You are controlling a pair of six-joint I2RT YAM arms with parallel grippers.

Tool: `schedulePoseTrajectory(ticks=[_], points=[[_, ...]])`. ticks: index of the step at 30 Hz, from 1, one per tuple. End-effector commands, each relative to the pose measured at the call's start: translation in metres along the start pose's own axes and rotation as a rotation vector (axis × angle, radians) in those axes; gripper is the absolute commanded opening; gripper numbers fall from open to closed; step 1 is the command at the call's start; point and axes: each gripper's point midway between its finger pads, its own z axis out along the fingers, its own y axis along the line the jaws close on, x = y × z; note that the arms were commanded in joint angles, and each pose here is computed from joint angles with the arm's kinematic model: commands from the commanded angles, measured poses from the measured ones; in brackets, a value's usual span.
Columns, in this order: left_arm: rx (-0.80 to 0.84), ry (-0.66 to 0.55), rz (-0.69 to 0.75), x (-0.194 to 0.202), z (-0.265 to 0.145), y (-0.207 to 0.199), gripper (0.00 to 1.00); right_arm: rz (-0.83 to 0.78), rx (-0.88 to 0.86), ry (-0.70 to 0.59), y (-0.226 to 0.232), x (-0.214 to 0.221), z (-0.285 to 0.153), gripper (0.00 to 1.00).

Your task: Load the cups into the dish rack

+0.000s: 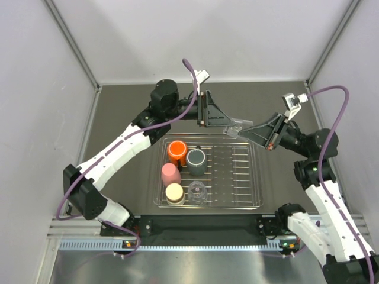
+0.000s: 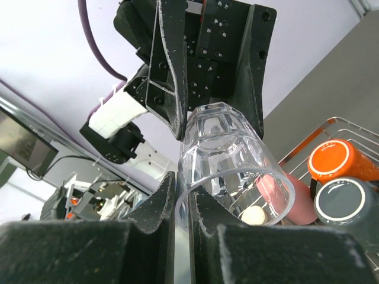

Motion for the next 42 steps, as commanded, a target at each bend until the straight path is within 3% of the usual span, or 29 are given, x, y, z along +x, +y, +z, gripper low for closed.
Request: schedulePoseTrajectory(ticks=[1,4,8,12,15,18,19,20,22,25,28,30,31,32,34,35,37,42], points=[[0.064,0.023,0.061,0.003,-0.002,-0.025,0.55,-0.047,-0.032,-0.062,0.010,-0.011,-0.002,0.00],[0.064,0.023,0.062,0.004,-0.004,-0.028,0.58,-0.038,-0.031,-0.064,0.009,-0.011,-0.002,0.00],[0.072,0.031,0.060,0.006,-0.006,-0.030,0.79,-0.040,-0.030,-0.069,0.008,-0.011,-0.002,0.00],[0.082,0.034,0.068,0.008,-0.008,-0.036,0.79,-0.033,-0.035,-0.071,0.007,-0.011,-0.002,0.00],[0.086,0.040,0.061,0.009,-0.008,-0.036,0.68,-0.030,-0.032,-0.075,0.007,-0.010,-0.003,0.00],[0.095,0.047,0.059,0.011,-0.006,-0.038,0.34,-0.014,-0.020,-0.069,0.004,-0.009,-0.003,0.00],[0.089,0.044,0.057,0.010,-0.006,-0.038,0.00,-0.035,-0.006,-0.067,0.003,-0.010,-0.003,0.00],[0.076,0.041,0.053,0.008,-0.005,-0.037,0.00,-0.047,0.019,-0.063,0.002,-0.011,-0.003,0.01],[0.011,0.035,0.035,0.007,-0.003,-0.027,0.00,0.006,0.180,-0.059,-0.015,-0.013,-0.007,0.28],[-0.079,0.011,0.057,0.003,-0.003,-0.014,0.00,-0.043,0.455,-0.023,-0.045,-0.009,-0.028,0.62],[-0.195,-0.012,0.074,0.005,0.000,0.002,0.00,-0.085,0.680,-0.083,-0.054,-0.025,-0.054,0.76],[-0.317,0.003,0.062,0.013,0.005,0.025,0.00,-0.003,0.911,-0.066,-0.071,-0.009,-0.090,0.77],[-0.339,0.004,0.123,0.010,0.007,0.021,0.00,-0.030,1.071,-0.146,-0.076,-0.026,-0.114,0.77],[-0.439,0.044,0.113,0.027,0.015,0.039,0.00,0.045,1.232,-0.104,-0.083,-0.005,-0.144,0.76],[-0.499,0.068,0.160,0.036,0.025,0.039,0.00,0.041,1.466,-0.156,-0.086,-0.013,-0.184,0.74],[-0.547,0.087,0.148,0.044,0.025,0.048,0.00,0.077,1.573,-0.097,-0.085,0.004,-0.205,0.73],[-0.624,0.104,0.163,0.056,0.034,0.061,0.00,0.061,1.666,-0.112,-0.079,0.004,-0.226,0.72],[-0.809,0.181,0.251,0.093,0.051,0.092,0.00,0.082,1.609,-0.150,-0.071,0.023,-0.231,0.70]])
